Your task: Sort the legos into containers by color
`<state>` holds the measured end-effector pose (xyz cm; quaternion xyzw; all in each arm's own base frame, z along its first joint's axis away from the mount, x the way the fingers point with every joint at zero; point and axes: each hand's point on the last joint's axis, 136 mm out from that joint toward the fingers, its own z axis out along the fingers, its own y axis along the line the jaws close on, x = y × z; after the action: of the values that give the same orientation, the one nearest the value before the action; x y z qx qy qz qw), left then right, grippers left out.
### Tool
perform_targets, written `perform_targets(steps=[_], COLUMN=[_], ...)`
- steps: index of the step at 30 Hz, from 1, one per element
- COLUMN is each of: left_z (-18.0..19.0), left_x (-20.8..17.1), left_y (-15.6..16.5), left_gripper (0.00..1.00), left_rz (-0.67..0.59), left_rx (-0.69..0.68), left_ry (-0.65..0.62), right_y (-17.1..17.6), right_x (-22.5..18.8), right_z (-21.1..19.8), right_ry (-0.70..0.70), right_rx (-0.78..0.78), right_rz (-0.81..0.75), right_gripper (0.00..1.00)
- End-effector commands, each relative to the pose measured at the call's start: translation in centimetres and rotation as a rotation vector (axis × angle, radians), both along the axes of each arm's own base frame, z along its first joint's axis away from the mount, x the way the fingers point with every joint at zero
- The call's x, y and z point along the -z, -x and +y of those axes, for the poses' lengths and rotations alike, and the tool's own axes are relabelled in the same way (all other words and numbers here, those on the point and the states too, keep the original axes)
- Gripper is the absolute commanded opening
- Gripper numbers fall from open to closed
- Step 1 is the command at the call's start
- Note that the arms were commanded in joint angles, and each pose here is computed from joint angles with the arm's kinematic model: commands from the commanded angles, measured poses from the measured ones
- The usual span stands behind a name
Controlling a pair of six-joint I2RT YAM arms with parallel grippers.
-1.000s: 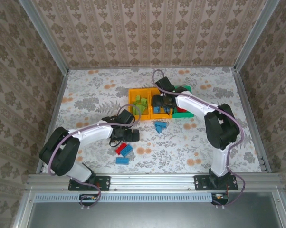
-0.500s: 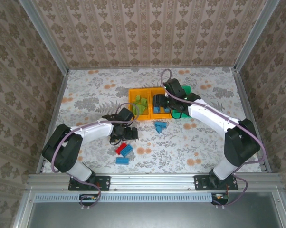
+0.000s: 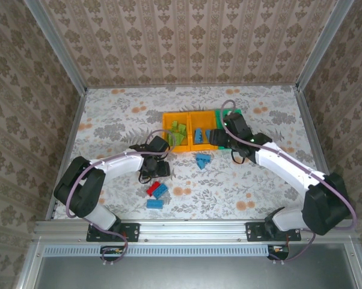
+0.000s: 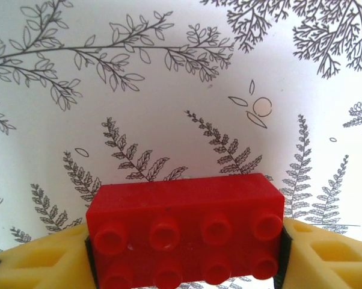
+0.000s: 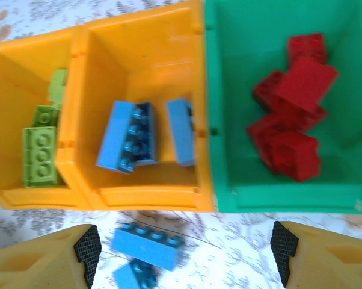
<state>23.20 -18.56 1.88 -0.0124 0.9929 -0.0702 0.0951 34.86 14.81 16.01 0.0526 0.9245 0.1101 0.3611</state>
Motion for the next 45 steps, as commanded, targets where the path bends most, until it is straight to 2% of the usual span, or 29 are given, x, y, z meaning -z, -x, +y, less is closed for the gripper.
perform_targets(steps=[1,5,11,17,23,31,37,45], left_z=[-1.8,-2.1,-2.8,-5.6,-10.5,-20.2,-25.9,-30.9], left_x=[1.1,0.9,0.0,-3.2,-8.2,-15.1,-16.8,-15.5], left_y=[-1.1,-1.5,-1.9,-3.3,-6.3,-10.7,-13.0,-14.4], left_gripper=[0.57,0.52,0.51,0.51,0.52,0.52,0.52,0.52], left_rz=[-0.017,-0.035,-0.056,-0.137,-0.244,-0.416,-0.459,-0.440], left_rx=[0.017,0.028,0.061,0.139,0.259,0.501,0.629,0.717], left_ry=[0.067,0.077,0.093,0.143,0.215,0.420,0.517,0.622], right_y=[1.3,2.6,4.2,5.8,8.4,11.0,11.8,12.4], right_x=[0.6,1.7,2.9,4.2,6.1,10.2,10.4,11.4], right_z=[-2.6,-3.9,-5.3,-8.0,-10.1,-8.2,-7.2,-5.6], right_ry=[0.036,0.053,0.081,0.112,0.097,-0.019,-0.066,-0.107], right_rx=[0.067,0.096,0.129,0.213,0.279,0.218,0.197,0.179], right_rz=[0.006,0.032,0.056,0.083,0.116,0.219,0.214,0.224], right_gripper=[0.78,0.78,0.79,0.81,0.81,0.77,0.75,0.75])
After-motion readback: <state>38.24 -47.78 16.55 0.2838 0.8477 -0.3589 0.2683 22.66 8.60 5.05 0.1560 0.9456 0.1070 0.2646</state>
